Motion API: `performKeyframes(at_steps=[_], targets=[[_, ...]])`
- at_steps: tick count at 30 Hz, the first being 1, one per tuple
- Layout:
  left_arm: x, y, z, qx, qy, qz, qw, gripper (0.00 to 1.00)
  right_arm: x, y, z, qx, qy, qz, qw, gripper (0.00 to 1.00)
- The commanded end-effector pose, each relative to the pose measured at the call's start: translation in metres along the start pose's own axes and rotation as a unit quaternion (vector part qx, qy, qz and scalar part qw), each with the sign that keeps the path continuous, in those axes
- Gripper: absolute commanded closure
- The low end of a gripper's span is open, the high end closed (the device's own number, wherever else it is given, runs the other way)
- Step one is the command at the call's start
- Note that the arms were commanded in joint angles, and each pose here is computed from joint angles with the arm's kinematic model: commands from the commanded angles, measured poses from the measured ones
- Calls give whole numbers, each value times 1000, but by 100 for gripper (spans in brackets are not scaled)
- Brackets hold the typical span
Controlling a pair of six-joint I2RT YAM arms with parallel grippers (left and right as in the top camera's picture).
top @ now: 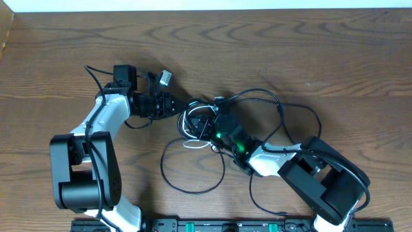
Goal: Untangle cables
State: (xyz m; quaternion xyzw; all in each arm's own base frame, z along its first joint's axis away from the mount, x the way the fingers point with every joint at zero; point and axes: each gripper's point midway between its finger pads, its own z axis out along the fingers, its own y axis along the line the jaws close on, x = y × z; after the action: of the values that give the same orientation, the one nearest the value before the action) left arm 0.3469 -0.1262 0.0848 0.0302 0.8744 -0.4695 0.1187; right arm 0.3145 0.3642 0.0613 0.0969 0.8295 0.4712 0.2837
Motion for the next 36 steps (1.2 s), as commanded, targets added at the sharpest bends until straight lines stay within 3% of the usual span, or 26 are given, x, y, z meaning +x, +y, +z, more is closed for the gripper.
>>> performKeyframes(at_steps=[1, 18, 31, 36], targets=[[2, 0, 1, 10, 2, 0, 1000, 92, -2, 0, 2, 11, -26, -16, 999, 76], [2, 0, 1, 10, 2, 0, 1000, 92, -7, 25, 9, -11, -43, -64, 997, 76], [2, 0, 1, 10, 2, 0, 1000, 92, 8, 6, 32, 4, -21, -74, 997, 75], [2, 0, 1, 10, 2, 0, 1000, 92, 7, 6, 34, 5, -22, -114, 993, 87]])
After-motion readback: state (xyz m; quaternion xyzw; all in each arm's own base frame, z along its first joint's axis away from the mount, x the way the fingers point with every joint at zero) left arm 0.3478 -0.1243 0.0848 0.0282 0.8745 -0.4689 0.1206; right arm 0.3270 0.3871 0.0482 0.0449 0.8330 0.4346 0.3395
